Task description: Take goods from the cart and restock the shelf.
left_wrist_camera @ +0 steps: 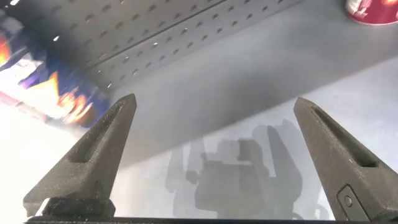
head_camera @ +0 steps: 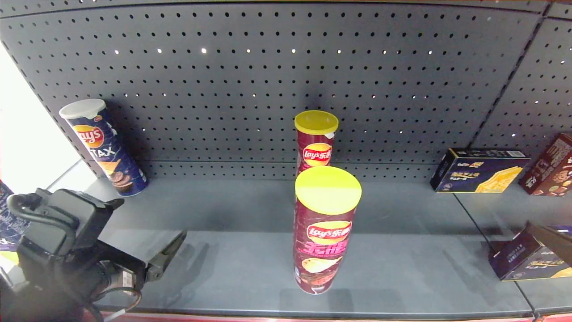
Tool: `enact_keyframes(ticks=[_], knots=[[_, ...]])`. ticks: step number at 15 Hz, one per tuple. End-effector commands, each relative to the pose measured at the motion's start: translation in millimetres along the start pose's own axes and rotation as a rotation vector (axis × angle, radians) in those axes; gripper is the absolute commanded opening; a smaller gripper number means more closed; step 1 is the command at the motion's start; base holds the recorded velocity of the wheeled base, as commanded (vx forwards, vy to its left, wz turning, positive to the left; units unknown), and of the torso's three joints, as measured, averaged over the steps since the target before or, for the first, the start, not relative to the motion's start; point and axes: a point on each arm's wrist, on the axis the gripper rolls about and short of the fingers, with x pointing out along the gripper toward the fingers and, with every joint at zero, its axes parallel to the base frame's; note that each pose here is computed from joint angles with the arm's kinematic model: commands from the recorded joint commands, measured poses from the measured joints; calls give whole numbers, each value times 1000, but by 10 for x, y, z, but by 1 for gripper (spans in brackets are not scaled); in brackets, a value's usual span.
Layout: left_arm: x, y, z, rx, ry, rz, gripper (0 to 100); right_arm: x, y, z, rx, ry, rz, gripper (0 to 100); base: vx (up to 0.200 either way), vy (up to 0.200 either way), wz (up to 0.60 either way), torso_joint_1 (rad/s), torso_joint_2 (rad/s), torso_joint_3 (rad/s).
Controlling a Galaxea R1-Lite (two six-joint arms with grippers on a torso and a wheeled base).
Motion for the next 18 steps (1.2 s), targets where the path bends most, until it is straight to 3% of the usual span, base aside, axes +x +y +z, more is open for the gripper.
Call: enact_keyframes(ticks=[1,6,8,9,15,18], knots=[[-91,42,23,-9,-33,16,100,-668,135,-759,-14,-64,-206,100,0,0,0,0,0,0],[-144,62,38,-11,-53,22,100,-926,290,-1363,40,-66,-176,100,0,0,0,0,0,0],[-143,63,42,-12,-54,21,100,-946,292,-1369,69,-98,-184,100,0,0,0,0,0,0],[-138,62,50,-12,-56,20,100,-942,292,-1430,87,-40,-212,100,0,0,0,0,0,0],[-160,67,55,-8,-66,20,100,-943,289,-1436,118,-34,-229,100,0,0,0,0,0,0],[-322,116,76,-27,-123,29,100,-943,289,-1436,118,-34,-229,100,0,0,0,0,0,0]])
